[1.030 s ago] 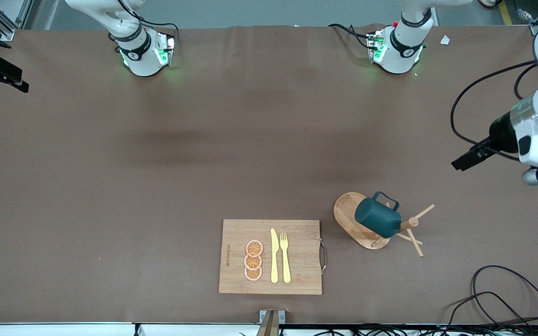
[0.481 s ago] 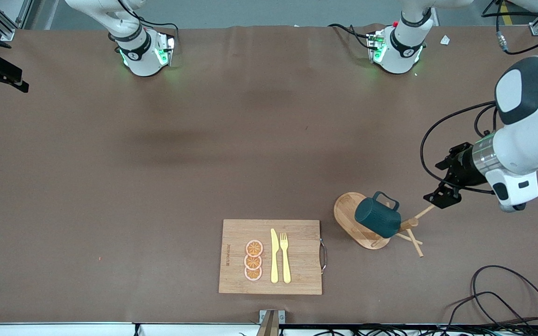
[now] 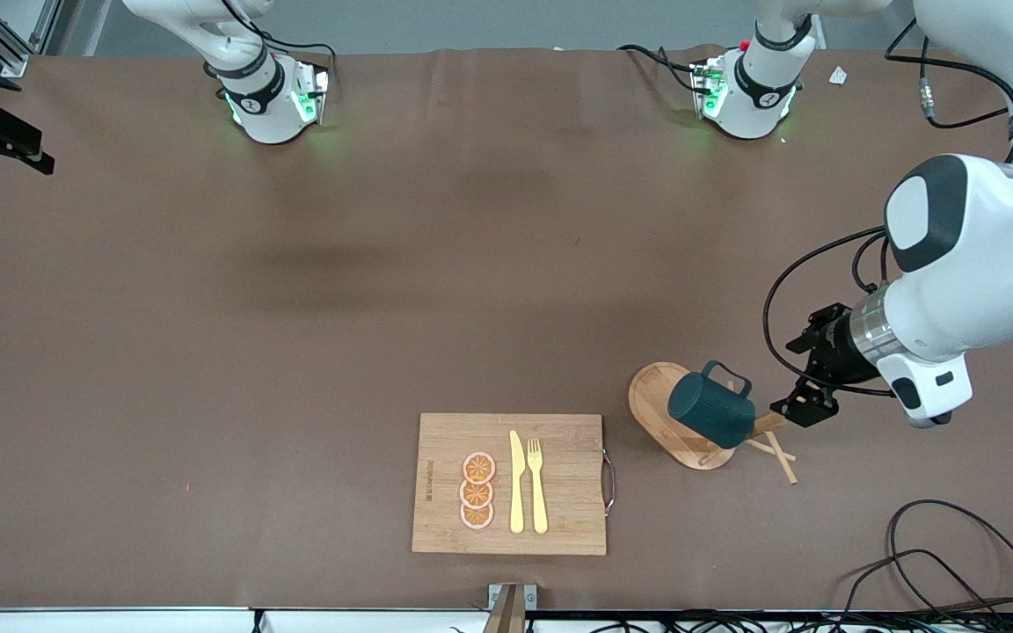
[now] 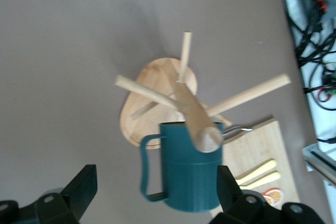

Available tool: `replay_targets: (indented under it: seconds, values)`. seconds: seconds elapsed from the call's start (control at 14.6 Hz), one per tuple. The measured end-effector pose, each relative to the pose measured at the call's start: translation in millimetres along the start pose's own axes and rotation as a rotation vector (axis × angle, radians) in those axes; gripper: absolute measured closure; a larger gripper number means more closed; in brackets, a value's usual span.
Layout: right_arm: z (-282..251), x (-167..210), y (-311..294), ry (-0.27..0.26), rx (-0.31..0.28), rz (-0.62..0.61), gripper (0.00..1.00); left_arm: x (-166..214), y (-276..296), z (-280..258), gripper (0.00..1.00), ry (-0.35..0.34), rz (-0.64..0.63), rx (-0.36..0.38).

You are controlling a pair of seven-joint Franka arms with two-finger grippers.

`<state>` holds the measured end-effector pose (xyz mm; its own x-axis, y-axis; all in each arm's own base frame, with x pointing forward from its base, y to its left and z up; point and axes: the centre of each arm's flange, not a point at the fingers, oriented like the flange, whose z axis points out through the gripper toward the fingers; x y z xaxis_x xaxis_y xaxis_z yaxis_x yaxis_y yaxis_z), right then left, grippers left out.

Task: Transfer cup from left to right arm and place
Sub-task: 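Reach the left gripper to the teal mug on the wooden stand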

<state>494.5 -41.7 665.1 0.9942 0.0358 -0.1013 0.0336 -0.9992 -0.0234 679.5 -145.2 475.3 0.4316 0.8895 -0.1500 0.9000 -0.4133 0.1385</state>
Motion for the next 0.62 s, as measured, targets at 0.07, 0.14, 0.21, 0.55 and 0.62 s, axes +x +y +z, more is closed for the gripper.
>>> replay_targets:
  seconds: [0.07, 0.14, 0.21, 0.55, 0.62]
  values:
    - [0.0, 0.0, 0.0, 0.0, 0.0, 0.0, 0.0, -1.2, 3.0, 4.0, 0.0, 0.001, 0.001, -0.011]
    - [0.0, 0.0, 0.0, 0.0, 0.0, 0.0, 0.0, -2.4, 5.1, 9.7, 0.0, -0.004, -0.001, -0.015]
    - [0.0, 0.0, 0.0, 0.0, 0.0, 0.0, 0.0, -2.9, 7.6, 16.5, 0.0, -0.018, -0.008, -0.022]
    - [0.0, 0.0, -0.2, 0.0, 0.0, 0.0, 0.0, -9.5, 20.2, 58.5, 0.0, -0.049, -0.034, -0.044]
    - [0.0, 0.0, -0.2, 0.0, 0.0, 0.0, 0.0, -13.8, 22.7, 66.0, 0.0, -0.048, -0.035, -0.046]
